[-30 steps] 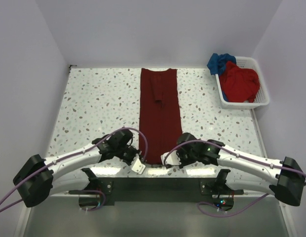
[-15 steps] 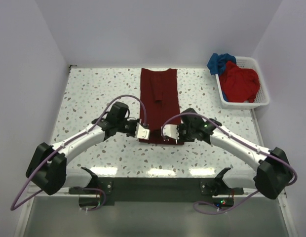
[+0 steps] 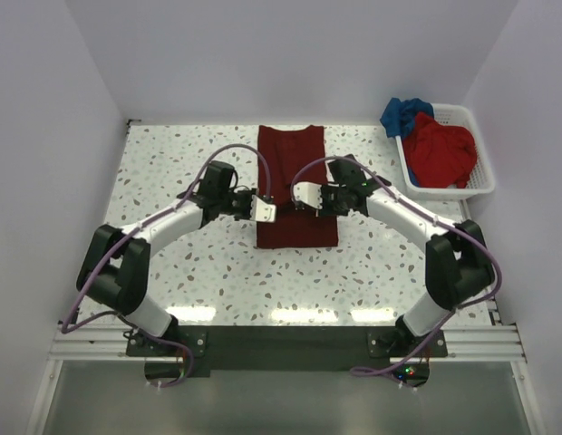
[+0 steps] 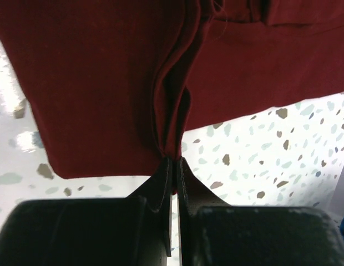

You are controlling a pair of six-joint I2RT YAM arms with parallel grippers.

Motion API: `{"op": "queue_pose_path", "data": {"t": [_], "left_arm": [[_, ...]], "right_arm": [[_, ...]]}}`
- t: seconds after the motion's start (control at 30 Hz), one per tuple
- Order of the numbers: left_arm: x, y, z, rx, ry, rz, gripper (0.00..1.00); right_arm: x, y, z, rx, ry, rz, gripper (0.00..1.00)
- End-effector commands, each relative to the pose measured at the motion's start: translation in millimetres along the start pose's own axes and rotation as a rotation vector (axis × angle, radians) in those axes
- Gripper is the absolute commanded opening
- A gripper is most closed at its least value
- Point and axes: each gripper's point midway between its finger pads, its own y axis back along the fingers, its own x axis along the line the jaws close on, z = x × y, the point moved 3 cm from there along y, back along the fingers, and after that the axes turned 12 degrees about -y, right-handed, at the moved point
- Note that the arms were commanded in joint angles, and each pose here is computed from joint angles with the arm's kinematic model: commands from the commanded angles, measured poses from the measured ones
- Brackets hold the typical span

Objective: Fold and stack the t-shirts
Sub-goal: Fold the tshirt

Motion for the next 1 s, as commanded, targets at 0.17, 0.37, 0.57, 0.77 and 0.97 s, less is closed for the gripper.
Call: {"op": "queue_pose_path", "data": {"t": [0.17, 0.37, 0.57, 0.77, 0.97], "left_arm": [[53.4, -13.1, -22.9, 0.008, -0.099, 0.099, 0.0], [66.5, -26.6, -49.7, 0.039, -0.09, 0.116, 0.0], [80.2, -33.5, -69.6, 0.067, -0.11, 0.147, 0.0], [92.9, -35.3, -77.3, 0.072, -0.127, 0.179, 0.0], [87.3, -43.2, -91.3, 0.098, -0.113, 0.162, 0.11]], "right_arm": [[-56.2, -23.2, 18.4, -0.075, 0.035, -0.074, 0.0], [-76.1, -42.9, 16.4, -0.063, 0.024, -0.071, 0.0], [-90.0, -58.8, 18.8, -0.065, 0.024, -0.082, 0.0], [-102.3, -69.3, 21.1, -0.071, 0.019, -0.099, 0.0], [-106.4, -79.4, 14.3, -0.029, 0.015, -0.107, 0.0]]}}
